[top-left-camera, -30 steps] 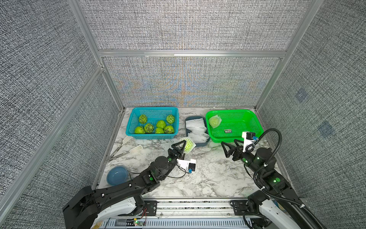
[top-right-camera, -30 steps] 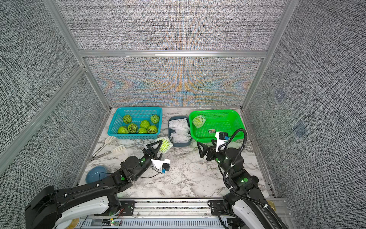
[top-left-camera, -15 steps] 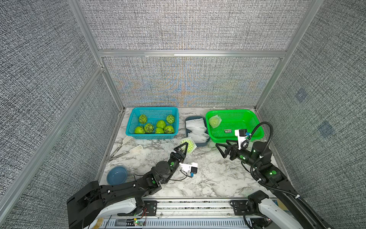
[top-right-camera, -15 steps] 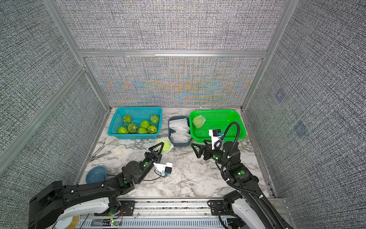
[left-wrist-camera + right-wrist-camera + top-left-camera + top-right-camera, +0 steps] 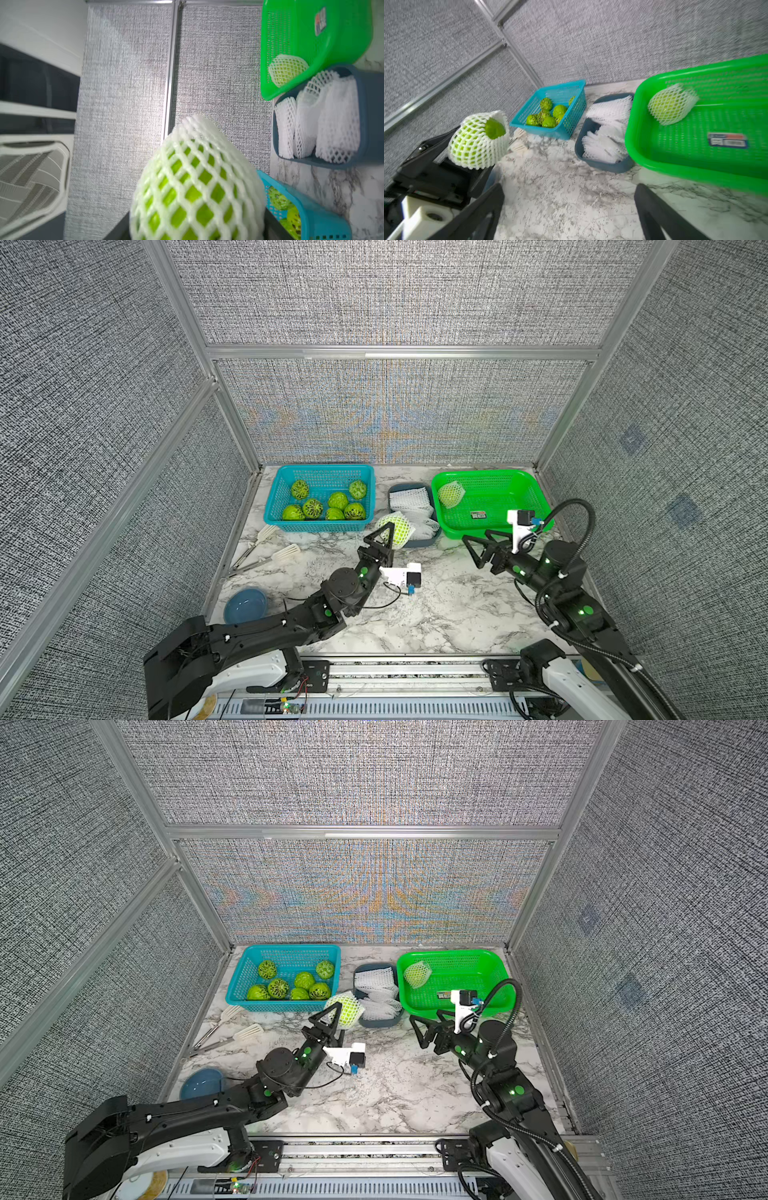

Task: Sleeve custard apples in foam nets
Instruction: Pick up the custard apple from the center of the board, then place the custard apple in the basket.

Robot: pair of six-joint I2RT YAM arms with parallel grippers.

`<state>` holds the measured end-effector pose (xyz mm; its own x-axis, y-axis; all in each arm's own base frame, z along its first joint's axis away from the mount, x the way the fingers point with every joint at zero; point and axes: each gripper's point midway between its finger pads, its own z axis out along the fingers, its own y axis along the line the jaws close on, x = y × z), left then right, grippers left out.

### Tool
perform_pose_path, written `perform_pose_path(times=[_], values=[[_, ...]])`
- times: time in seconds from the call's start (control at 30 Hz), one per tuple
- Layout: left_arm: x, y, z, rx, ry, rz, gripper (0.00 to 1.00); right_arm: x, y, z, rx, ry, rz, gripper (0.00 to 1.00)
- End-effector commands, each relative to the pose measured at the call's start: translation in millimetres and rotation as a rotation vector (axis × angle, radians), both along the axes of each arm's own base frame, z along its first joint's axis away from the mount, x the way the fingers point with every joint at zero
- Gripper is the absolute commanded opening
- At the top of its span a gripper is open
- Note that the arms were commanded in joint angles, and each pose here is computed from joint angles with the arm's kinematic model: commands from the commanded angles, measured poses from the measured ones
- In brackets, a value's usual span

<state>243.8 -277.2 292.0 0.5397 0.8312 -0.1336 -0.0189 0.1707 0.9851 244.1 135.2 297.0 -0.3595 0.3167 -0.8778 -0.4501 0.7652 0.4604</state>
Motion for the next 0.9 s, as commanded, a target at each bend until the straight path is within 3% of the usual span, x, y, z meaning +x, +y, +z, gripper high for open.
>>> perform_pose_path(times=[0.0, 0.07, 0.37, 0.63, 0.87], values=[[5.2, -11.0, -5.3, -0.16, 0.29, -0.023, 0.64, -2.7, -39.4, 21.7, 0.032, -0.077, -0.211, 0.99], [4.2, -23.6, -3.6, -0.233, 0.445, -0.073, 0.64, -11.3, -52.8, 33.3, 0.049, -0.128, -0.266, 0.99], [26.0, -83.5, 22.2, -0.55, 0.885, -0.125, 0.65, -36.3, -76.9, 71.4, 0.024, -0.171, -0.345, 0.99], [64.9, -144.1, 47.0, -0.675, 1.069, -0.287, 0.67, -65.6, -102.4, 133.5, -0.009, -0.302, -0.428, 0.99], [98.2, -196.0, 41.6, -0.658, 1.126, -0.427, 0.69, -68.5, -114.8, 155.6, -0.088, -0.333, -0.492, 0.99]])
